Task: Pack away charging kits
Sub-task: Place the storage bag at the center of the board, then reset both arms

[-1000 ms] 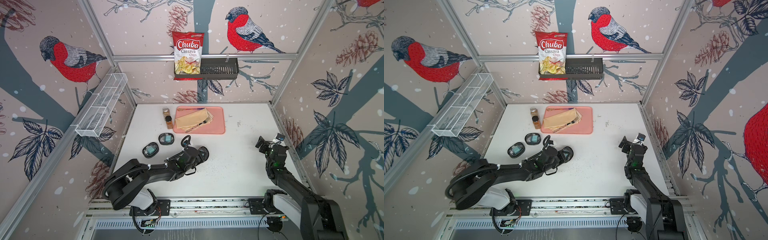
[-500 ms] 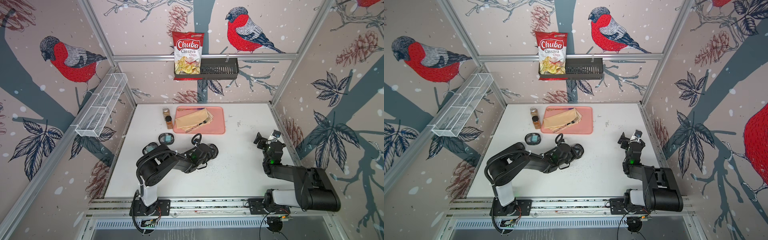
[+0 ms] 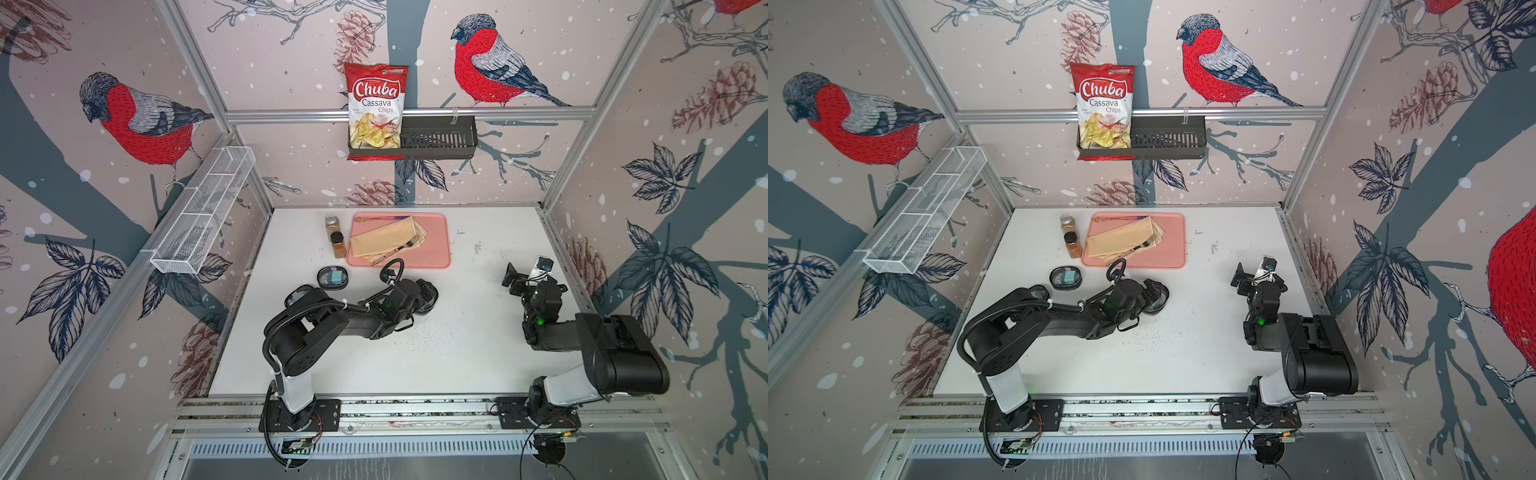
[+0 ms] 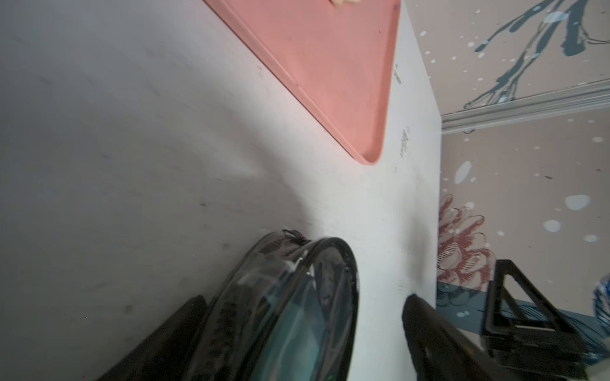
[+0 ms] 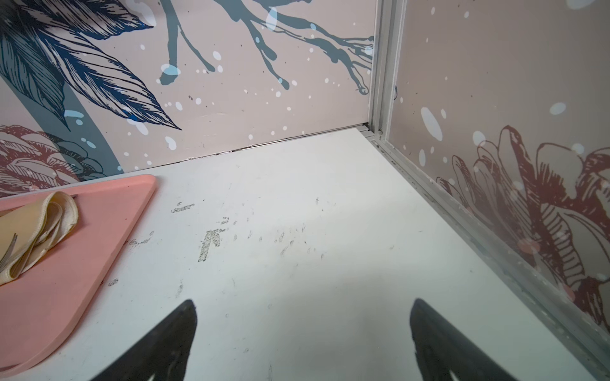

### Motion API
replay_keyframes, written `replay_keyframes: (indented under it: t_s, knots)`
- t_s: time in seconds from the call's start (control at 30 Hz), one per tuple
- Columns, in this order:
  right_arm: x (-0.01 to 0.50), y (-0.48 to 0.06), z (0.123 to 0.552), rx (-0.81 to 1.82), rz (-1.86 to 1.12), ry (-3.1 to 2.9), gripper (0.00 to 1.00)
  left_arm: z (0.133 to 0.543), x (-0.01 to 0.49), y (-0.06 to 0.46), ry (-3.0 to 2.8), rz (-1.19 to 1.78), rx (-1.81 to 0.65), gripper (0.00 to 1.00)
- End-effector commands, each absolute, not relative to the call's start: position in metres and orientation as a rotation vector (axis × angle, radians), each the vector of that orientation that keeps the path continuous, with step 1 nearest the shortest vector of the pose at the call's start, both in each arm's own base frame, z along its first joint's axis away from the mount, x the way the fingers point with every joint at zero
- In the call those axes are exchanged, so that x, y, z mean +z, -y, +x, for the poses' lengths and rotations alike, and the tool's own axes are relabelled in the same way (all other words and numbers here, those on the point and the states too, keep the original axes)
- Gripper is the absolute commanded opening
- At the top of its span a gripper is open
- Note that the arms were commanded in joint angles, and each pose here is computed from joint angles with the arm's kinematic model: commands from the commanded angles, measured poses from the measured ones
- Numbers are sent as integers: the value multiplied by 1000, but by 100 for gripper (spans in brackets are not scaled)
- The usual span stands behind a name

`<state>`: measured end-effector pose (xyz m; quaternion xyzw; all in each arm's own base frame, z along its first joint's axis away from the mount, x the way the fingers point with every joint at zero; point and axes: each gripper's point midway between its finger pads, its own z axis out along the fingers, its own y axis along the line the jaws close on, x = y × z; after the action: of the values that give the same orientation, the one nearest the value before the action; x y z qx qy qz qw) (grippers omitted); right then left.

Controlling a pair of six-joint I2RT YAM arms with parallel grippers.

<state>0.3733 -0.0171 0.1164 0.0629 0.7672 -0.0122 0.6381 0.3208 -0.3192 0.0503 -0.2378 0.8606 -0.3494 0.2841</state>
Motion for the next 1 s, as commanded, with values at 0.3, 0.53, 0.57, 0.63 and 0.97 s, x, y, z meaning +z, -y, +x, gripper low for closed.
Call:
replay_keyframes:
  t_s: [0.3,0.53,0.57,0.63,0.97]
  knots:
    - [125,15,374,-32,130,-1715,99,322,143,146,-2006,-635,-242,96]
    - [125,15,374,-33,130,-1716,99,285,217,23,-1500,-741,253,96]
    - [124,15,374,-32,129,-1717,99,278,216,8,-1473,-736,329,96]
    - [125,15,375,-33,130,-1715,99,294,210,-1,-1563,-554,316,96]
    - [124,15,374,-37,130,-1717,100,292,162,-53,-1576,-491,375,96]
